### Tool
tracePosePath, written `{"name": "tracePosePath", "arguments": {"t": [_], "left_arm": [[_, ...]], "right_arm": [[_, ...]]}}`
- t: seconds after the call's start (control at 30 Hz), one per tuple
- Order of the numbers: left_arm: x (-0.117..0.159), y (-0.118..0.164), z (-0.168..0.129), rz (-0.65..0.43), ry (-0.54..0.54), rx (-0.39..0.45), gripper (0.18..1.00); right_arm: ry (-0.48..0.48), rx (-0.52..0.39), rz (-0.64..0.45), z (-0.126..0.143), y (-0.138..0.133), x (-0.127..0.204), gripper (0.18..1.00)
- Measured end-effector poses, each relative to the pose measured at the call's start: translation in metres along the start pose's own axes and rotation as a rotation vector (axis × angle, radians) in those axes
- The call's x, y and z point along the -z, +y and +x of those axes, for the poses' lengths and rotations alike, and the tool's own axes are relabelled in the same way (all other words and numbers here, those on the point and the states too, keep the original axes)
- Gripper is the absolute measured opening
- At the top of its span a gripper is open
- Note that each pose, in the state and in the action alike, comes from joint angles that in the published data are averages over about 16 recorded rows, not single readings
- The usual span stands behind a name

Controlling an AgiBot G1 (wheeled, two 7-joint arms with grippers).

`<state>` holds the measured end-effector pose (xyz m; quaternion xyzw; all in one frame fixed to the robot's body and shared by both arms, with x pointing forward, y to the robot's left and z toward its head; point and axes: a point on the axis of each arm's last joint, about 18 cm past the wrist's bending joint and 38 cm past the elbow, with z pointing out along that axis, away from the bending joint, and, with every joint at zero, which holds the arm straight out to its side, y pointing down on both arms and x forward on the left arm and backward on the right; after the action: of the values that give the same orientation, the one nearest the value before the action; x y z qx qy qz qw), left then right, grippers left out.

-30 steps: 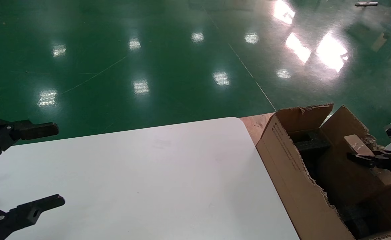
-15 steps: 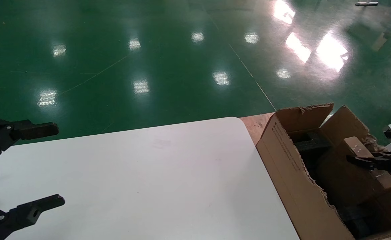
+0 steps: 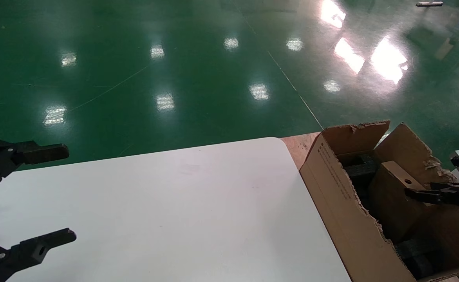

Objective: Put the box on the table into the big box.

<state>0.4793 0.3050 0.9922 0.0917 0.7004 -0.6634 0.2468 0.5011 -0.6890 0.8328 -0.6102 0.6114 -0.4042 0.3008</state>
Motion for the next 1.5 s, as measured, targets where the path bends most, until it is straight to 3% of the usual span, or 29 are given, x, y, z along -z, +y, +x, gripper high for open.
{"name": "tracePosePath", "arguments": {"t": [0.3, 0.67, 1.13, 1.5], "left_arm": [[0.0, 0.0, 0.0, 0.0, 0.0, 0.0, 1.001], [0.0, 0.0, 0.0, 0.0, 0.0, 0.0, 1.001], [0.0, 0.0, 0.0, 0.0, 0.0, 0.0, 1.001], [0.0, 0.0, 0.0, 0.0, 0.0, 0.0, 1.001]], "right_arm": [[-0.015, 0.017, 0.03, -0.003, -0.01, 0.0, 0.835], [-0.117, 0.122, 0.194, -0.022, -0.057, 0.013, 0.969], [-0.304, 0.281, 0.435, -0.066, -0.121, 0.042, 1.001], [-0.51, 0.484, 0.613, -0.14, -0.17, 0.07, 1.001]]}}
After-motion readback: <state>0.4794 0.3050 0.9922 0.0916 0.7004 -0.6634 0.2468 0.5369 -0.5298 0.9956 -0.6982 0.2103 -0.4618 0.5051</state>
